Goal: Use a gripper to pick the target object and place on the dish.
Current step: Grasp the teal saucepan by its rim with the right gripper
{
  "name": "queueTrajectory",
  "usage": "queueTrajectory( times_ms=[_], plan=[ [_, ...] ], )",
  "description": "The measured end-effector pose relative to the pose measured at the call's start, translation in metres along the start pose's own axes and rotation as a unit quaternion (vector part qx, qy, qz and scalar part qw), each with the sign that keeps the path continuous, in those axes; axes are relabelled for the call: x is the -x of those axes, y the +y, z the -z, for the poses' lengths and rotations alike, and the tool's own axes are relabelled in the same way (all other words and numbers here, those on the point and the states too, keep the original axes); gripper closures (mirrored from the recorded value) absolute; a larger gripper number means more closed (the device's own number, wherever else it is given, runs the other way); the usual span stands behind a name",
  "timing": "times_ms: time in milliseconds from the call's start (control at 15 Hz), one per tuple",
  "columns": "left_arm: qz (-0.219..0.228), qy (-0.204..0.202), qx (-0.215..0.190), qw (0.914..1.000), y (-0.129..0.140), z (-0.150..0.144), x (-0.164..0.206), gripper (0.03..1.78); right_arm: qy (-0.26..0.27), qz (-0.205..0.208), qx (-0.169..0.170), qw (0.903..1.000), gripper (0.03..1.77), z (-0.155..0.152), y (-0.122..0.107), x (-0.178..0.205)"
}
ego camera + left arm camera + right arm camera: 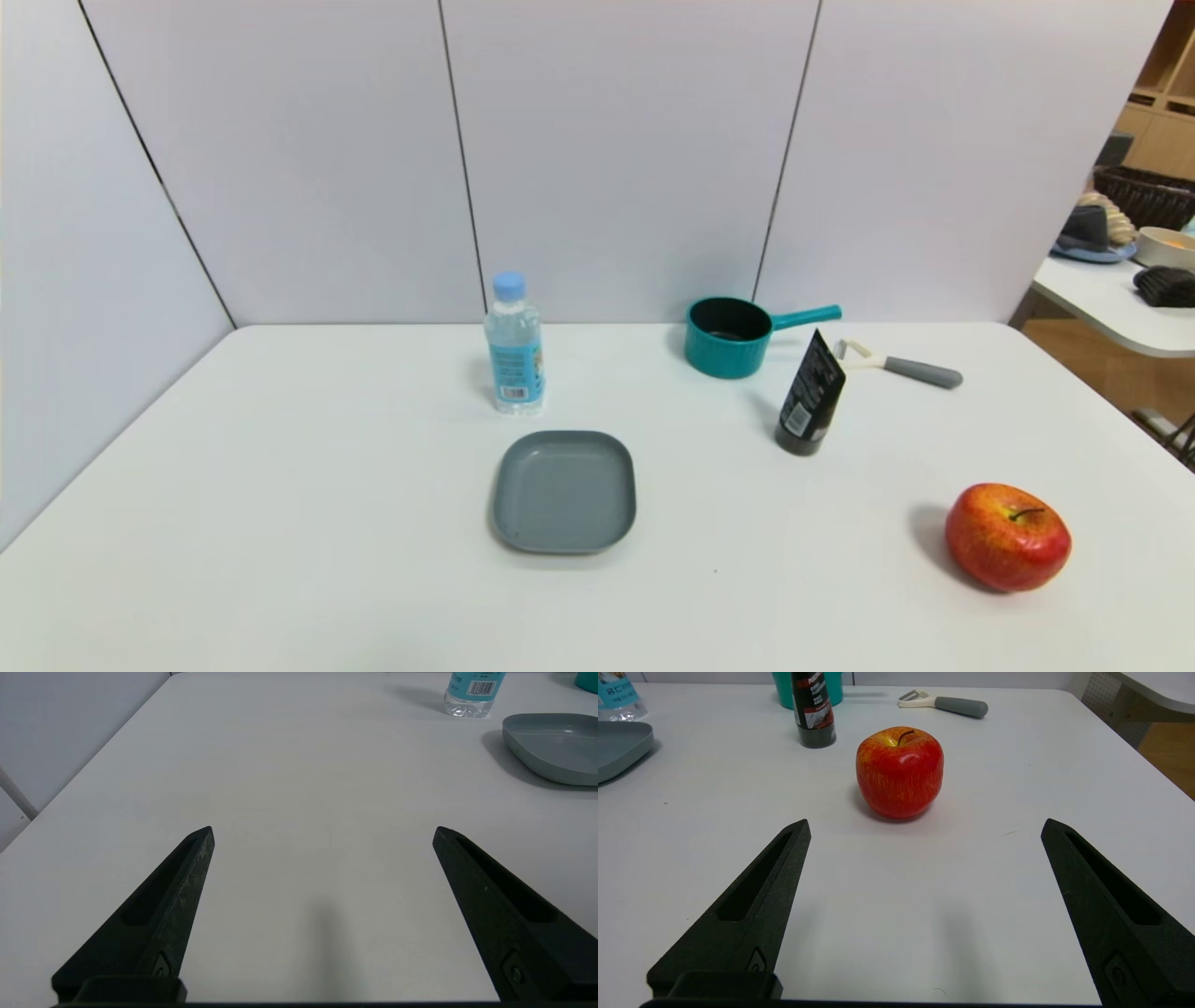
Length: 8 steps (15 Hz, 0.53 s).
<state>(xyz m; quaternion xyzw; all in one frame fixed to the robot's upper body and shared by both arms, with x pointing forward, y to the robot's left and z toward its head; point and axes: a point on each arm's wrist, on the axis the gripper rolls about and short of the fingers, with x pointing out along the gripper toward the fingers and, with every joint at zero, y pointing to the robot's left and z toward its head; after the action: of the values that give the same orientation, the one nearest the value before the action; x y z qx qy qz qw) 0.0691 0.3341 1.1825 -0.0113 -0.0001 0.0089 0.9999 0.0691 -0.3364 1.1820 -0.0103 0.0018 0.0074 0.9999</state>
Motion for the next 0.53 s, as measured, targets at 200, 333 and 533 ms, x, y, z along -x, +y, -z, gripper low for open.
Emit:
queueTrajectory(
  times_ms=[200,333,533],
  plan=[
    [0.0,0.0,0.0,1.0,0.0,0.0,0.0,0.12,0.0,0.001,-0.002,1.0,0.09,0.0001,0.0,0.0],
    [0.0,0.0,0.0,1.0,0.0,0.0,0.0,0.12,0.0,0.0,-0.001,1.0,0.09,0.0,0.0,0.0],
    [0.0,0.0,0.0,1.0,0.0,0.0,0.0,0.12,0.001,0.002,-0.006,1.0,0.09,0.0002,-0.0001,0.0]
  ],
)
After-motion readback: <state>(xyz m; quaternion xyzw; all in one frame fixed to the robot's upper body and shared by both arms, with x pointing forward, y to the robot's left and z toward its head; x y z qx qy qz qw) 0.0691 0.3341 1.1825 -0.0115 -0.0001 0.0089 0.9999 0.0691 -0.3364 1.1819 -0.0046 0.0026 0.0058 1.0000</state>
